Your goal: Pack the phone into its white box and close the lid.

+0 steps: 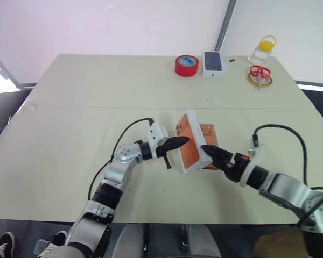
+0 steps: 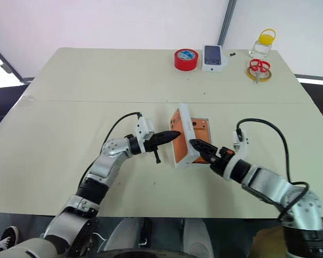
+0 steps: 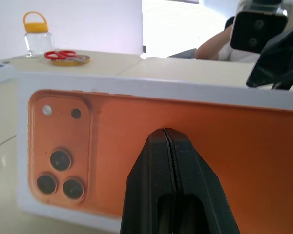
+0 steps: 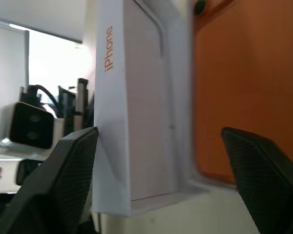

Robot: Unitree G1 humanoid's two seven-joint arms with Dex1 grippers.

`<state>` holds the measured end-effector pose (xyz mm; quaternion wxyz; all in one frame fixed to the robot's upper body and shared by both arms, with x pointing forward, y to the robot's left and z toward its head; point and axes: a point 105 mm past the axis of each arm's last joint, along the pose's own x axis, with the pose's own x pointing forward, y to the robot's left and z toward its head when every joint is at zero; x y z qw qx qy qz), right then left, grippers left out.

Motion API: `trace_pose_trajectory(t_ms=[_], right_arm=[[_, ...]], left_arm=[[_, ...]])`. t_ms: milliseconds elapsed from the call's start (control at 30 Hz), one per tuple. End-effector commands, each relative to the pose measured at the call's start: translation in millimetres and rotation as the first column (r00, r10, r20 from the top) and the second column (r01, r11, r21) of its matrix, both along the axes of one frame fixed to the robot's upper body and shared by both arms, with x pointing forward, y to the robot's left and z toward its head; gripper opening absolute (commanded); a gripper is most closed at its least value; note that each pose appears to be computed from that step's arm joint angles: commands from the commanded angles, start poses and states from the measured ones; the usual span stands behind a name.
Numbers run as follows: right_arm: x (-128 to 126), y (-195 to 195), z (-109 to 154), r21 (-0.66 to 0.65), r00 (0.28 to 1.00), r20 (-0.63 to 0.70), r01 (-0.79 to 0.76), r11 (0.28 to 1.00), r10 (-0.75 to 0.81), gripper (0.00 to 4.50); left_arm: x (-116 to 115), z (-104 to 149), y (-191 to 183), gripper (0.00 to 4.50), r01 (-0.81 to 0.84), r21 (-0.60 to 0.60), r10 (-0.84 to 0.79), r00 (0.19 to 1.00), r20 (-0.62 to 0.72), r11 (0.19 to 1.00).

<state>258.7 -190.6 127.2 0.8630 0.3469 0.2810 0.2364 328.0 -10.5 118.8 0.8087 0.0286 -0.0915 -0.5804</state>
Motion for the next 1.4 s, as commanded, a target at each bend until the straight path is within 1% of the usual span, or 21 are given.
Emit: trace_pose_trajectory(t_ms=[33, 67, 133, 200, 233, 267, 300, 333, 433, 467, 533, 633, 700, 767, 867, 933, 1000, 1100, 1267, 1400], right_arm=[[20.5, -32.3, 19.3, -0.04, 0.992, 0.112, 0.063, 0.997, -0.058, 3.89], [29.6, -39.7, 27.3, -0.024, 0.985, 0.144, 0.096, 0.995, -0.092, 3.89], [43.0, -45.3, 33.4, -0.123, 0.972, 0.219, 0.116, 0.986, -0.087, 3.89], [52.3, -44.4, 33.6, -0.195, 0.96, 0.269, 0.138, 0.971, -0.082, 3.37], [54.9, -40.6, 32.0, -0.273, 0.951, 0.305, 0.13, 0.953, -0.042, 3.04], [57.0, -37.3, 30.3, -0.375, 0.938, 0.347, 0.122, 0.919, 0.017, 2.6], [60.1, -35.2, 27.1, -0.502, 0.917, 0.388, 0.121, 0.857, 0.098, 2.09], [62.9, -34.0, 25.8, -0.575, 0.896, 0.417, 0.132, 0.808, 0.151, 1.57], [75.0, -35.0, 29.3, -0.623, 0.849, 0.488, 0.176, 0.762, 0.202, 0.14], [78.4, -36.3, 31.3, -0.643, 0.833, 0.507, 0.194, 0.741, 0.222, 0.06], [82.1, -37.2, 31.3, -0.682, 0.813, 0.516, 0.2, 0.703, 0.269, 0.06], [82.8, -39.6, 24.1, -0.706, 0.826, 0.484, 0.172, 0.687, 0.29, 0.06], [81.6, -39.3, 19.8, -0.701, 0.838, 0.465, 0.152, 0.697, 0.285, 0.06], [79.1, -34.1, 16.4, -0.673, 0.848, 0.45, 0.116, 0.731, 0.28, 0.06], [73.2, -26.0, 9.1, -0.705, 0.844, 0.423, 0.078, 0.705, 0.329, 0.06], [68.9, -20.9, 7.7, -0.692, 0.844, 0.421, 0.061, 0.719, 0.333, 0.06], [67.4, -19.9, 9.0, -0.695, 0.842, 0.425, 0.069, 0.715, 0.332, 0.06], [67.1, -18.9, 12.4, -0.68, 0.847, 0.432, 0.081, 0.729, 0.309, 0.06], [66.5, -16.6, 10.8, -0.694, 0.851, 0.427, 0.091, 0.714, 0.306, 0.06], [73.9, -23.6, 4.6, -0.717, 0.866, 0.419, 0.131, 0.685, 0.273, 0.06]], left_arm=[[-0.2, 4.6, -17.0, 0.0, 0.021, -0.013, -0.021, 1.0, 0.012, 1.0], [-0.6, 2.2, -20.3, 0.0, 0.028, -0.017, -0.028, 0.999, -0.018, 0.999], [-4.2, -0.3, -26.6, 0.0, 0.049, -0.022, -0.05, 0.998, -0.034, 0.999], [-6.7, -2.5, -28.0, 0.0, 0.059, -0.003, -0.059, 0.998, -0.021, 0.998], [-6.6, -2.7, -25.7, 0.0, 0.057, 0.005, -0.057, 0.998, -0.019, 0.998], [-5.6, -1.9, -22.3, 0.0, 0.049, 0.008, -0.049, 0.999, -0.013, 0.999], [-3.8, -0.8, -17.0, 0.0, 0.038, 0.006, -0.038, 0.999, -0.018, 0.999], [-2.0, -0.2, -11.7, 0.0, 0.026, 0.009, -0.026, 0.999, -0.019, 1.0], [0.3, 2.1, 7.1, 0.0, -0.011, 0.014, 0.011, 1.0, -0.019, 1.0], [-1.1, 2.1, 12.6, 0.0, -0.017, 0.025, 0.017, 1.0, -0.01, 1.0], [-3.6, -0.2, 23.5, 0.0, -0.026, 0.049, 0.027, 1.0, -0.012, 0.998], [-0.4, -8.0, 38.7, 0.0, -0.08, 0.104, 0.081, 0.997, -0.005, 0.991], [9.1, -16.2, 42.6, 0.0, -0.149, 0.146, 0.147, 0.989, 0.024, 0.978], [15.1, -23.9, 36.8, 0.0, -0.165, 0.152, 0.168, 0.986, -0.007, 0.974], [17.7, -30.4, 25.3, 0.0, -0.156, 0.155, 0.161, 0.987, -0.02, 0.975], [17.3, -34.5, 17.4, 0.0, -0.138, 0.165, 0.145, 0.989, -0.027, 0.977], [16.7, -36.0, 9.7, 0.0, -0.12, 0.166, 0.128, 0.991, -0.034, 0.979], [19.2, -31.7, 1.0, 0.0, -0.116, 0.156, 0.121, 0.992, -0.022, 0.981], [28.8, -21.6, -6.8, 0.0, -0.136, 0.137, 0.138, 0.99, -0.01, 0.981], [32.4, -18.7, -11.5, 0.0, -0.136, 0.133, 0.138, 0.99, -0.01, 0.982]])
